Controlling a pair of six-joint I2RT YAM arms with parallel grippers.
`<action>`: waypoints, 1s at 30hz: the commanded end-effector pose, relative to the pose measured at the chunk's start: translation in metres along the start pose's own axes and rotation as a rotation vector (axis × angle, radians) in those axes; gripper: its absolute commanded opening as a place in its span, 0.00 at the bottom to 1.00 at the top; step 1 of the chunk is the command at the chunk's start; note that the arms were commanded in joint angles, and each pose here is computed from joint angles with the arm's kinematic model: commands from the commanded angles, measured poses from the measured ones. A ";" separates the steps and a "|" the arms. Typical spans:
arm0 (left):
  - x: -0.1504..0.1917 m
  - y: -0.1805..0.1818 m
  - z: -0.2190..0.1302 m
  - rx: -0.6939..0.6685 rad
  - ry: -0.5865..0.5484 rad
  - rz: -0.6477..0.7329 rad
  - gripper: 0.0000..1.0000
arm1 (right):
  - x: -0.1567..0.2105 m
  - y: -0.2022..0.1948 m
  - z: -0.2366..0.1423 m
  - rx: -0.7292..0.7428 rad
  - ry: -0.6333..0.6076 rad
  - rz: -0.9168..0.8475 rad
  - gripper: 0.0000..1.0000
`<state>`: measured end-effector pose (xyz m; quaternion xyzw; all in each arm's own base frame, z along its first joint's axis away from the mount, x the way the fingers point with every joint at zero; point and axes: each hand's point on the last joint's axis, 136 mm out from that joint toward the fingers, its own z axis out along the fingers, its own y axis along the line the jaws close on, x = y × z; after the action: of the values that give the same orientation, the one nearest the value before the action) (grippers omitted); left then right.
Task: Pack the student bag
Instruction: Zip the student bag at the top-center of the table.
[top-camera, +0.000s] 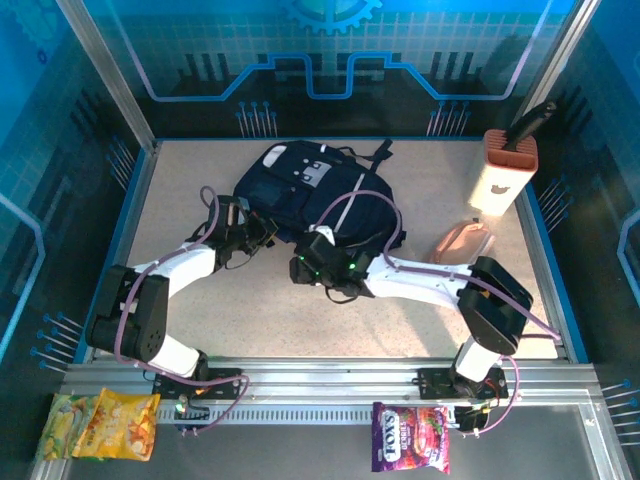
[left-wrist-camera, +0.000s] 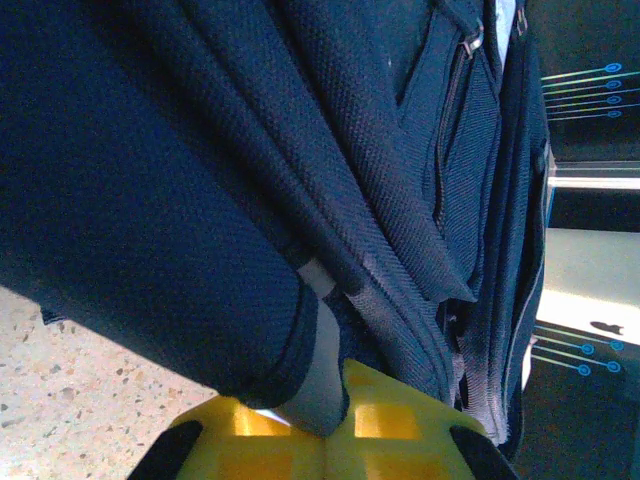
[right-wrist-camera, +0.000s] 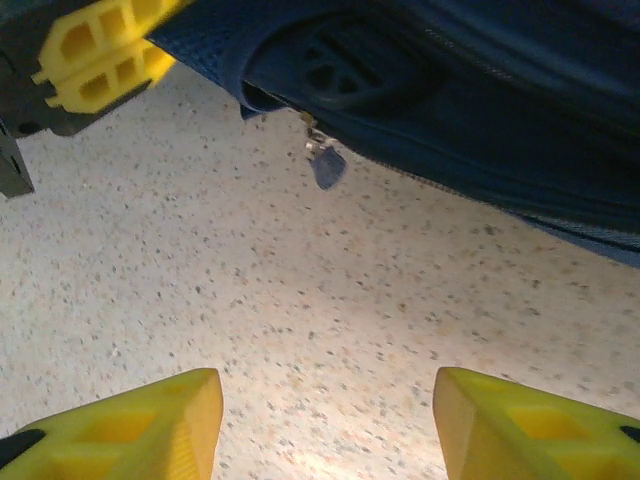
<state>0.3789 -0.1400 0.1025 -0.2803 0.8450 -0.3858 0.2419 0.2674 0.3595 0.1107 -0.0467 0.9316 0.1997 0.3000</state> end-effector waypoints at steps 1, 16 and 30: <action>0.010 -0.032 -0.005 0.100 0.069 0.084 0.00 | -0.025 0.023 -0.003 -0.006 -0.133 0.048 0.55; 0.022 -0.039 -0.009 0.146 0.128 0.102 0.00 | -0.032 0.000 0.037 0.198 -0.145 0.070 0.33; 0.023 -0.039 -0.009 0.151 0.138 0.097 0.00 | -0.042 -0.025 0.052 0.304 -0.141 0.056 0.30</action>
<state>0.3708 -0.1526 0.1060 -0.2430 0.8500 -0.4107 0.2229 0.3219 0.3594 0.0901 0.0332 0.9305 0.0802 0.3558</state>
